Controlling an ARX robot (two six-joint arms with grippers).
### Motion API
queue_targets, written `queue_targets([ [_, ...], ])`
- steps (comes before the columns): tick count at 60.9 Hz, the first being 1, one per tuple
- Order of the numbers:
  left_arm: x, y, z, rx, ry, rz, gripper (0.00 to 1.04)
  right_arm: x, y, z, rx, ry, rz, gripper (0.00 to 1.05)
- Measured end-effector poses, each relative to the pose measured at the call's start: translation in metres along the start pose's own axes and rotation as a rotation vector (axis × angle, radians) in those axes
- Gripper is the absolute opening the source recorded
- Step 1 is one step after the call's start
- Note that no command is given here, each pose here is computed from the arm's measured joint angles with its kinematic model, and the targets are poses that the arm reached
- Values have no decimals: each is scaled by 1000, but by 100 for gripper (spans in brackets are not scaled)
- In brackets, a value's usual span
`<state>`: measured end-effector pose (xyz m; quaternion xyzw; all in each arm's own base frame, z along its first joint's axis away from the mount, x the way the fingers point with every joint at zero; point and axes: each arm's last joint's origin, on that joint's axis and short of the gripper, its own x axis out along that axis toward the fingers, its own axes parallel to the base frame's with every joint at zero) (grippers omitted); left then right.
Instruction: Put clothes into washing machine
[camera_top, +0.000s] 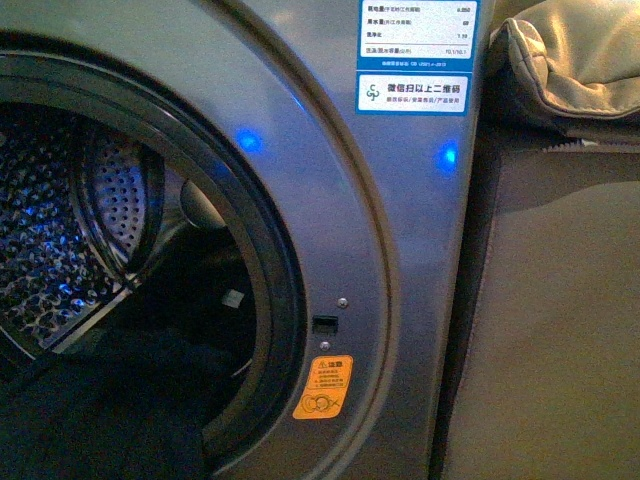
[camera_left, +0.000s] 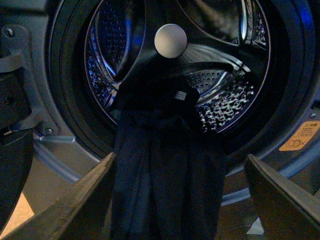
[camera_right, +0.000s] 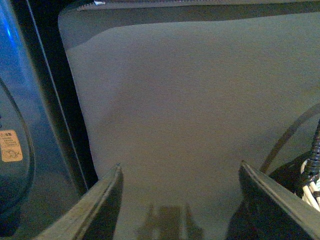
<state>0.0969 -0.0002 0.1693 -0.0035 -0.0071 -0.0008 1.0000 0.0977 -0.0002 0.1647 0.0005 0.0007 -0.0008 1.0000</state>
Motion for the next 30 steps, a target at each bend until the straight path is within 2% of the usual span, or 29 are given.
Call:
queue_targets([
  [5,0,0,0,0,0,0,99,0,0,0,0,0,0,96],
  [7,0,0,0,2,0,0,100,0,0,0,1,0,0,99],
  [30,0,0,0,2,0,0,98,0,0,0,0,0,0,97],
])
